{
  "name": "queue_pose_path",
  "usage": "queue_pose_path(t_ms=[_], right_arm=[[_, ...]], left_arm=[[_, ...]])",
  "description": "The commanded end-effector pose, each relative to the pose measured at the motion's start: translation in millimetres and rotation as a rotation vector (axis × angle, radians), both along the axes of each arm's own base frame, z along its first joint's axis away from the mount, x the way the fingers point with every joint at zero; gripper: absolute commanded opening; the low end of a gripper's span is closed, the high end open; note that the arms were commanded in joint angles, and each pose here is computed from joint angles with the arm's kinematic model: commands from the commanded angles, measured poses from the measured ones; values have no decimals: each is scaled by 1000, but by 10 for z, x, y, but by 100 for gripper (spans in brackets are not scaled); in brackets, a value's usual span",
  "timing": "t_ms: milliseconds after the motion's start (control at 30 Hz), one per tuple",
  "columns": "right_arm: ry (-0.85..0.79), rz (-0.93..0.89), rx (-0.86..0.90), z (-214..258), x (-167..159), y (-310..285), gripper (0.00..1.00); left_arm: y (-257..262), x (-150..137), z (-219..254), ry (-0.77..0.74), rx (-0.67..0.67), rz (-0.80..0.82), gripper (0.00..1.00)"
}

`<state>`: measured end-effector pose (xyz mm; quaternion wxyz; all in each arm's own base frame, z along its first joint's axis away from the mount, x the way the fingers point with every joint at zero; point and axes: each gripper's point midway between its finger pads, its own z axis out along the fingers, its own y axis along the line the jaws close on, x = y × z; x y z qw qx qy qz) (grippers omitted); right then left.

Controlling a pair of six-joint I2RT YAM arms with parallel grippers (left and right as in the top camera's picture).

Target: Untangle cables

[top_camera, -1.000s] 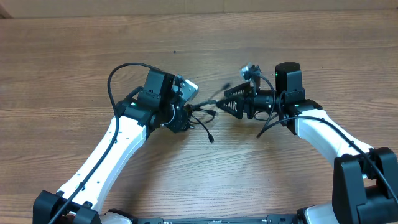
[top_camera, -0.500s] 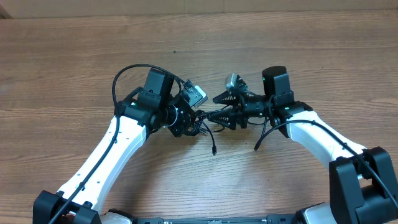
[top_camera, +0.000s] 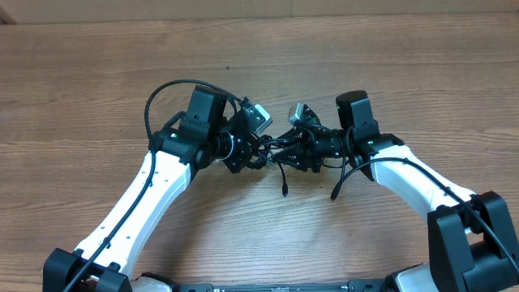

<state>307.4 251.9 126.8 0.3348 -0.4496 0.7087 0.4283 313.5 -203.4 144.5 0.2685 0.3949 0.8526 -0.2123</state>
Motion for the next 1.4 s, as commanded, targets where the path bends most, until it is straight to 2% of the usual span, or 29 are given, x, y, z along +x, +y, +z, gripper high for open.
queue_pose_path(t_ms=[0,100,167,200,367,467,667,767,1000,1200,1367], right_arm=[[-32,9,6,80,34,24,38],[-33,8,6,80,36,24,38],[-33,3,1,72,45,18,46],[-33,1,0,70,47,17,46],[-13,-25,-12,50,74,4,42],[19,-63,-13,49,120,-4,51],[60,-125,27,148,230,21,52],[77,-155,29,156,272,16,60],[150,-294,-3,82,427,-64,66],[162,-309,-2,81,443,-72,68],[176,-324,2,79,466,-117,68]], left_arm=[[-84,-7,185,-14,-64,-7,4],[-82,-12,181,-11,-63,-7,4],[-77,-21,171,-5,-60,-5,4],[-73,-24,168,-2,-59,-3,4],[-64,-22,160,4,-55,7,4],[-10,17,134,18,-38,65,4],[95,91,90,36,-5,173,4],[155,130,69,48,9,239,4],[333,235,26,69,42,424,4],[248,300,106,86,-41,471,4],[231,308,121,154,-104,570,4]])
